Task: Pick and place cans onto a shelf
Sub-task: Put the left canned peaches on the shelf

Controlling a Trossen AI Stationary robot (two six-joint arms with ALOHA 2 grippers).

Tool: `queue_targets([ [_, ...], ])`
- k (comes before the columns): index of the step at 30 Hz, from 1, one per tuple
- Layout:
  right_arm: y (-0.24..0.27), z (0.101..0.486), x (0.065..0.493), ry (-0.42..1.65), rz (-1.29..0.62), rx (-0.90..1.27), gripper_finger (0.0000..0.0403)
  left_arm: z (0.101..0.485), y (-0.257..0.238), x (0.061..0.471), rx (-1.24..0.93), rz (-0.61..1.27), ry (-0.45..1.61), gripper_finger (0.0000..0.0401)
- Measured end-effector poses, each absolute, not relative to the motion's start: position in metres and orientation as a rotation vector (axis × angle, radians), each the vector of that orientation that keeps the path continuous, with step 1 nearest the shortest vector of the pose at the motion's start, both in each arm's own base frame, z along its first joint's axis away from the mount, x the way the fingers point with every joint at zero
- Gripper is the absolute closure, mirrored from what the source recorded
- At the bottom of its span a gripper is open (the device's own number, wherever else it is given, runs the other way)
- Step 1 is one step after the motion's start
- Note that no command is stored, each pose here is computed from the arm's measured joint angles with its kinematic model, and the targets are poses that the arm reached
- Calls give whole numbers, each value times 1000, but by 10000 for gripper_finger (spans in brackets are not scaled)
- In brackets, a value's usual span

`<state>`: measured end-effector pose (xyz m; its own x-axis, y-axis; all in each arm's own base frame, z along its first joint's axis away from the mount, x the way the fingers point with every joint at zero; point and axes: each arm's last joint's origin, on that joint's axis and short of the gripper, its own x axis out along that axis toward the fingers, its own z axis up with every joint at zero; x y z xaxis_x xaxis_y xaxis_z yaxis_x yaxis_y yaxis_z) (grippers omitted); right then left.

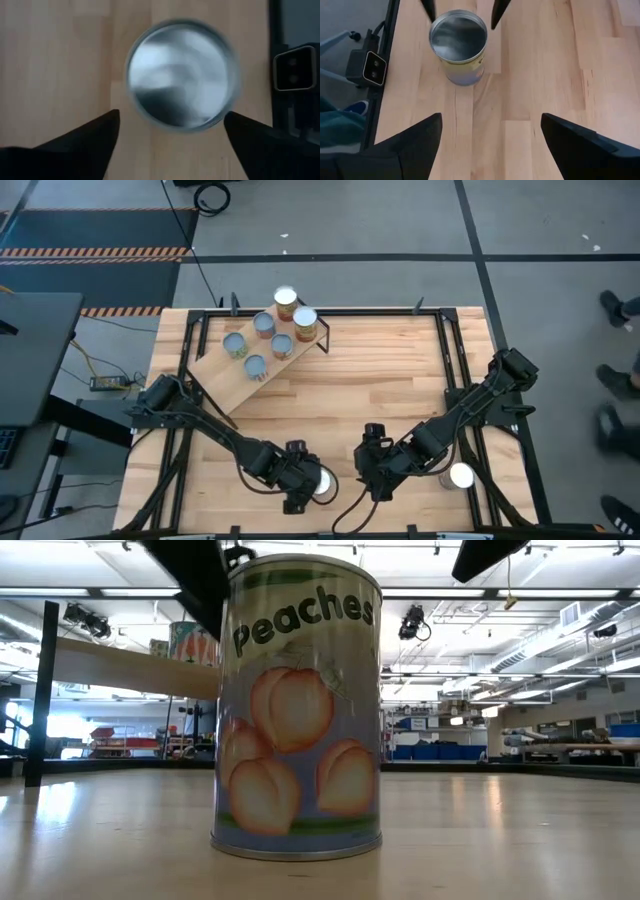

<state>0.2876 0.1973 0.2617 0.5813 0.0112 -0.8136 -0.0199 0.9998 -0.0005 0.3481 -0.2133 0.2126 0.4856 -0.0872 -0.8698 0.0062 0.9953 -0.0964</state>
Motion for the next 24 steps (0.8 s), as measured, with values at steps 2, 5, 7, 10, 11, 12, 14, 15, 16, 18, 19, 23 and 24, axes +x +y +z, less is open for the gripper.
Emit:
queue_targets([
  [2, 197, 262, 288, 951, 14, 2, 55, 214, -215, 349, -67, -79, 1041, 20],
  [5, 198, 262, 287, 955, 19, 10, 55, 213, -216, 351, -22, -75, 1011, 13],
  [7, 198, 262, 287, 957, 22, 11, 55, 211, -216, 354, 7, -66, 981, 12],
  [10, 198, 262, 287, 961, 27, 14, 55, 208, -217, 363, 20, -87, 923, 12],
  [11, 198, 262, 287, 963, 30, 16, 55, 205, -218, 364, 37, -90, 927, 12],
  [12, 198, 261, 287, 965, 33, 18, 55, 202, -218, 365, 42, -88, 932, 12],
  [14, 199, 261, 286, 971, 36, 28, 55, 199, -218, 367, 43, -81, 927, 12],
  [15, 199, 261, 286, 975, 37, 35, 55, 198, -217, 368, 46, -75, 925, 12],
  [16, 200, 261, 286, 978, 40, 40, 55, 198, -218, 368, 46, -73, 920, 12],
  [18, 200, 261, 285, 984, 44, 44, 55, 197, -216, 368, 59, -55, 929, 13],
  [19, 200, 261, 285, 985, 44, 43, 55, 196, -214, 368, 66, -46, 934, 17],
  [23, 200, 261, 284, 993, 42, 38, 55, 196, -211, 369, 64, -30, 935, 62],
  [24, 199, 263, 283, 1003, 39, 32, 55, 196, -211, 369, 60, -27, 939, 77],
])
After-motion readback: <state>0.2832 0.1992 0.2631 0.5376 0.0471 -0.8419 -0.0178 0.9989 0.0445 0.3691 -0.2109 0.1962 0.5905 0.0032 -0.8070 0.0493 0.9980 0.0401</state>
